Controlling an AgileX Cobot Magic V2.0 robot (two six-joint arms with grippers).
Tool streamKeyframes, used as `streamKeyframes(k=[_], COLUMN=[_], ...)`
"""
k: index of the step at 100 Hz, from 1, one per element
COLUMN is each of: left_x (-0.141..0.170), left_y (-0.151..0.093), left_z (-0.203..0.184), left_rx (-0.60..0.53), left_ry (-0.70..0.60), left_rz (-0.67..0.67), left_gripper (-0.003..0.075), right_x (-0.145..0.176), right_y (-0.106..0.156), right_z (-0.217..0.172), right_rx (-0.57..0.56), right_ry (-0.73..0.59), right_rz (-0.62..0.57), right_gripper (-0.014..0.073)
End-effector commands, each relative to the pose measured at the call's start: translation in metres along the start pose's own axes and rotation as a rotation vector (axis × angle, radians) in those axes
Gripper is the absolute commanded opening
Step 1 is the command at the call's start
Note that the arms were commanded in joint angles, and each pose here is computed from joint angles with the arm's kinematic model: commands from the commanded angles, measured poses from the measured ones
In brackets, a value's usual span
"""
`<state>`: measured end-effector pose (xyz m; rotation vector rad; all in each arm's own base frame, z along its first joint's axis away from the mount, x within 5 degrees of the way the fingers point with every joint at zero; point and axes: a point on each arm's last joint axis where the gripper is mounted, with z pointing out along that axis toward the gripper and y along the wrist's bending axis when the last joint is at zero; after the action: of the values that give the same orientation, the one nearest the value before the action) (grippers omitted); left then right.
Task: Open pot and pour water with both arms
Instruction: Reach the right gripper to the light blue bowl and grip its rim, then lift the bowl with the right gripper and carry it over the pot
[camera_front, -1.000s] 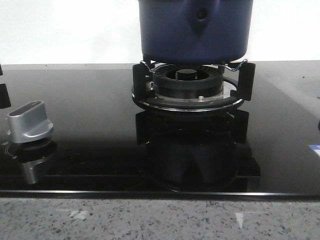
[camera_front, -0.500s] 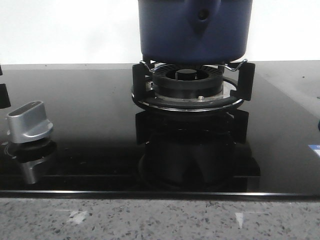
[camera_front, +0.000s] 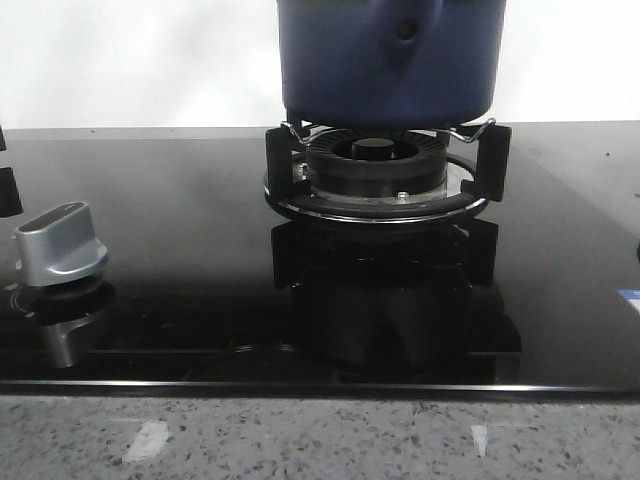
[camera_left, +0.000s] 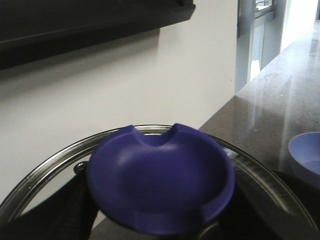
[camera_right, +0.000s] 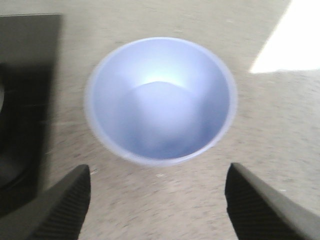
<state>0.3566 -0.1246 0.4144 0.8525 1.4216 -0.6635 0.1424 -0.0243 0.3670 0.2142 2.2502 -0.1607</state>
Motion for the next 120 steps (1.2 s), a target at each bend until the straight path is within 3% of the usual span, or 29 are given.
streamKeyframes(k=[1, 35, 61, 75, 94, 120], left_x=[-0.041, -0.037, -0.037, -0.037, -0.037, -0.037], left_y=[-0.001, 0.022, 0.022, 0.022, 0.022, 0.022], left_z=[-0.028, -0.057, -0.057, -0.057, -0.057, -0.057], left_rx=[-0.018, -0.037, -0.035, -0.035, -0.035, -0.035], left_ry=[-0.123, -0.116, -0.116, -0.116, -0.116, -0.116], left_rz=[0.004, -0.012, -0.011, -0.011, -0.011, -0.011], left_gripper=[0.0293, 0.0293, 0.0293, 0.0293, 0.0293, 0.0293], right_x=[-0.024, -0.058, -0.057, -0.051, -0.051, -0.058], right_y=[-0.01, -0.05, -0.06, -0.061, -0.061, -0.059], right_z=[0.006, 0.088, 0.147, 0.164, 0.166, 0.159], right_rx=[0.066, 0.169, 0.131, 0.125, 0.125, 0.103], right_ry=[-0.045, 0.178, 0.329, 0.377, 0.379, 0.398], right_rz=[0.029, 0.206, 0.247, 0.25, 0.25, 0.274], right_gripper=[0.0506, 0.0506, 0.0493, 0.0344, -0.0067, -0.0069])
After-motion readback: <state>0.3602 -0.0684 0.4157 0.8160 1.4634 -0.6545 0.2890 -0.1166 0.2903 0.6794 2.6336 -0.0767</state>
